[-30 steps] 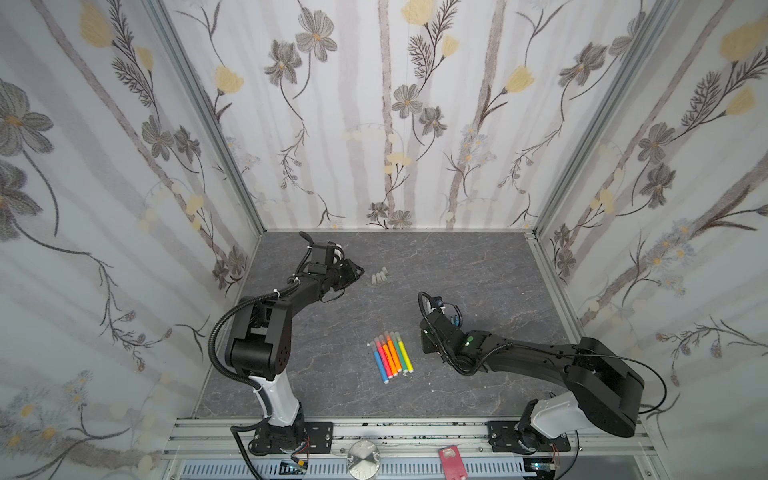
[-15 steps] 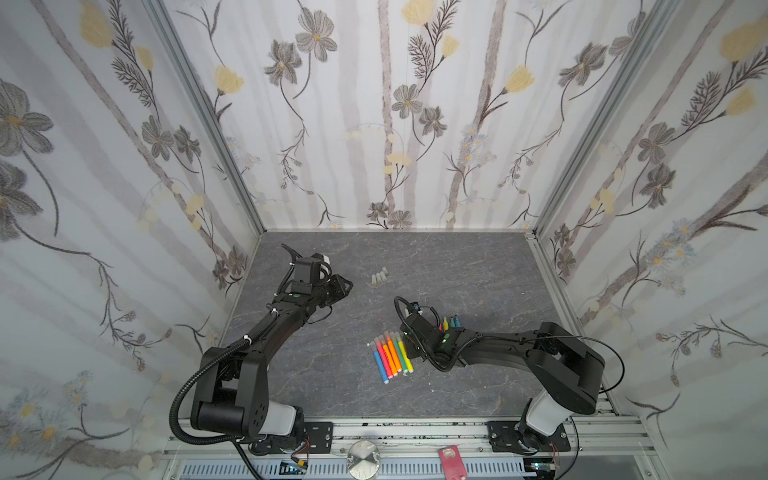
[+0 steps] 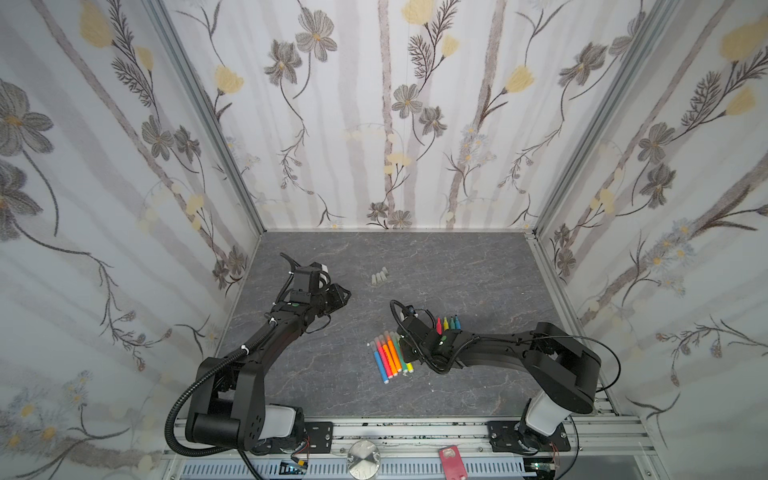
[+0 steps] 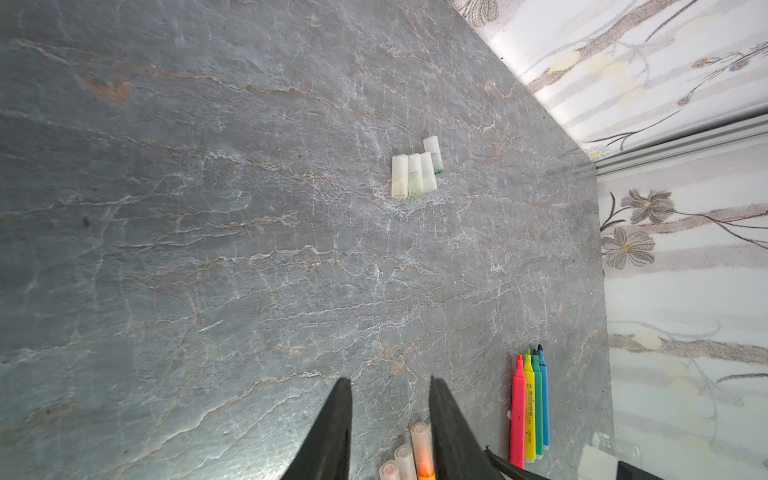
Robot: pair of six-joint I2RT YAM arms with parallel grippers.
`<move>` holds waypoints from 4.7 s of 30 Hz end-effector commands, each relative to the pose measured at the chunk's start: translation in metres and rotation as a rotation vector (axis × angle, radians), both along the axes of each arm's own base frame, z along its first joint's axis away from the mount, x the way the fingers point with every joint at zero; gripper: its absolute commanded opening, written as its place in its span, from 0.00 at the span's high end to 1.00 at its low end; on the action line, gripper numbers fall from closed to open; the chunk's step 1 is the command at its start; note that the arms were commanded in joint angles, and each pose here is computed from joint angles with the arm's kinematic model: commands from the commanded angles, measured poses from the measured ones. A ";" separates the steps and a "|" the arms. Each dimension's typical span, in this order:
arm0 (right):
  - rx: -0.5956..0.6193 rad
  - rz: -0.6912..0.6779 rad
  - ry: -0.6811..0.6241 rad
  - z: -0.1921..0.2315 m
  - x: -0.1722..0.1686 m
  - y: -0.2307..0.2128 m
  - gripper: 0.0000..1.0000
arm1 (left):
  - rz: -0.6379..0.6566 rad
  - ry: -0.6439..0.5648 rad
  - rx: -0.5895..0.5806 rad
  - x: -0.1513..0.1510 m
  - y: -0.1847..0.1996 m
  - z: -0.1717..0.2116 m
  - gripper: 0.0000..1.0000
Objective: Open the pen caps
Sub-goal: 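Grasp the yellow-green marker with the right gripper while the left gripper returns, then lift the yellow-green marker with the right gripper while the left gripper grips its cap, then pull the cap off with the left gripper away from the right gripper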
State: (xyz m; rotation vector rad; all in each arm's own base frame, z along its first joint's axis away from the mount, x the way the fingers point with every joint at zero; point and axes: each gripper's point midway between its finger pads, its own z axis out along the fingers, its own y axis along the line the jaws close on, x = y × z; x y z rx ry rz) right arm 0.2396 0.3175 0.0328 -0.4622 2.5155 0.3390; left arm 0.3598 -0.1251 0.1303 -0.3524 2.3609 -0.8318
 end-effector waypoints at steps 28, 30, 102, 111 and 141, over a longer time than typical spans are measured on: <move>-0.067 0.027 0.104 -0.037 -0.034 -0.022 0.86 | -0.026 -0.032 -0.012 -0.002 -0.011 0.020 0.68; -0.054 0.030 0.100 -0.035 -0.034 -0.022 0.90 | -0.041 -0.034 -0.013 -0.003 -0.017 0.025 0.68; 0.536 -0.026 -0.056 0.103 0.036 -0.022 0.64 | -0.355 0.121 -0.229 -0.035 -0.209 0.012 1.00; 0.544 -0.029 -0.075 0.101 0.037 -0.024 0.65 | -0.316 0.170 -0.297 -0.032 -0.215 0.009 1.00; 0.527 -0.015 -0.063 0.091 0.024 -0.029 1.00 | -0.219 0.124 -0.265 0.008 -0.174 0.010 1.00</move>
